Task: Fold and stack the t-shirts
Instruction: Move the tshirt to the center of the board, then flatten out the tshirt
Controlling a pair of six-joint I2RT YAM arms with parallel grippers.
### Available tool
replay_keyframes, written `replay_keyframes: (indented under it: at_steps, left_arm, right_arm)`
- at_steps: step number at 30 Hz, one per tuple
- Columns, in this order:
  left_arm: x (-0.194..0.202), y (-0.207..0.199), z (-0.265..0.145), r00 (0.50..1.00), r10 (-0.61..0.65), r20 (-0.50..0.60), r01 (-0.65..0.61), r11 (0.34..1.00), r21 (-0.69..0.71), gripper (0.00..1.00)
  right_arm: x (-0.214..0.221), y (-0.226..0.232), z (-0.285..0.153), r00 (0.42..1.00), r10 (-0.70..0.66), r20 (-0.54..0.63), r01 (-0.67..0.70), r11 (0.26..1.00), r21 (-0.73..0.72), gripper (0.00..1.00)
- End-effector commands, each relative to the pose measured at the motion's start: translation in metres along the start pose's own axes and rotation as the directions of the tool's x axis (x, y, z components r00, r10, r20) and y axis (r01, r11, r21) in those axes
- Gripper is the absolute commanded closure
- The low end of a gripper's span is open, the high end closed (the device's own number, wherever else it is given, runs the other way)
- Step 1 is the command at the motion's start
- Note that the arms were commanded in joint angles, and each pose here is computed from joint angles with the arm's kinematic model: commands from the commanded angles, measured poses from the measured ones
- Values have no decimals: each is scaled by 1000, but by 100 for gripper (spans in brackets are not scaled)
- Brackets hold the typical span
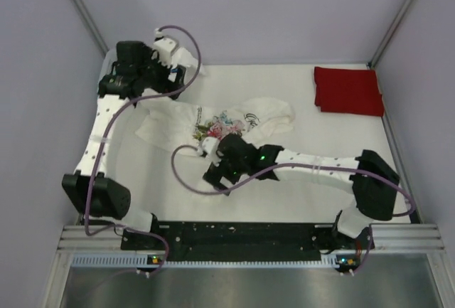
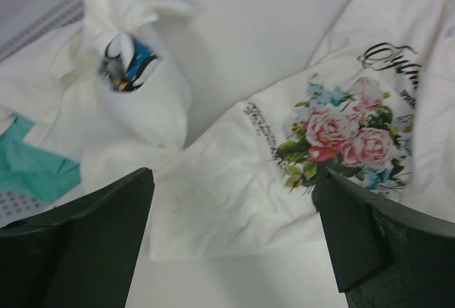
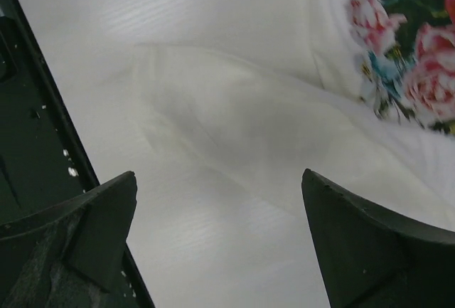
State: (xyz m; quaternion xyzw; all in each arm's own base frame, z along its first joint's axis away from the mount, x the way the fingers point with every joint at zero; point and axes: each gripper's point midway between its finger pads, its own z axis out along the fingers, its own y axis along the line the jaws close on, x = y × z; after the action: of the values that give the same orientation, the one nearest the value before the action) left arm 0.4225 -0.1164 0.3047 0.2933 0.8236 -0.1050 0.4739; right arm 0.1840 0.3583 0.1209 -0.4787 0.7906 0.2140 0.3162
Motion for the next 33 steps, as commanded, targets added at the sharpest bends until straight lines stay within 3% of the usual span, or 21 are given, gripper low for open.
replay_keyframes:
  at_steps: [1, 4, 9, 13, 20, 22, 27, 29, 30, 31, 32, 33]
  left_arm:
    - [66, 23, -20, 998, -13, -61, 13, 1000, -5, 1]
    - [123, 35, -28, 988, -45, -145, 39, 998, -41, 3]
    - [199, 39, -27, 955, 0, -298, -12, 999, -36, 5]
    - [240, 39, -11, 924, 52, -379, -58, 998, -3, 11]
    - [277, 53, 25, 878, 80, -473, -74, 997, 31, 18]
    - [289, 51, 33, 857, 129, -500, -111, 992, 64, 18]
    - [309, 44, 52, 815, 234, -530, -213, 972, 102, 17]
    - [310, 44, 58, 813, 252, -525, -238, 967, 95, 17]
    - [308, 43, 60, 818, 253, -516, -240, 966, 94, 18]
    - [308, 42, 62, 822, 252, -511, -238, 967, 95, 21]
    - [306, 42, 63, 825, 247, -508, -234, 968, 91, 31]
    - [305, 42, 62, 826, 243, -509, -231, 969, 87, 54]
  right_arm:
    - [-32, 38, 37, 930, -367, 2, 365, 924, -113, 3]
    - [-39, 32, 60, 869, -493, -41, 484, 865, -131, 3]
    - [-30, 28, 74, 697, -717, -16, 697, 683, -218, 1]
    - [-26, 17, 91, 668, -743, -37, 706, 648, -286, 5]
    - [-11, 2, 121, 621, -776, -108, 708, 615, -347, 11]
    - [-5, -5, 125, 628, -767, -131, 690, 627, -363, 18]
    - [3, -19, 123, 656, -734, -173, 648, 666, -371, 79]
    - [-1, -19, 117, 670, -722, -171, 639, 679, -361, 98]
    - [-7, -18, 111, 684, -711, -164, 635, 691, -346, 100]
    - [-13, -19, 105, 703, -693, -160, 624, 709, -329, 100]
    - [-23, -21, 97, 729, -667, -156, 608, 735, -301, 100]
    - [-32, -26, 88, 756, -636, -151, 588, 763, -270, 100]
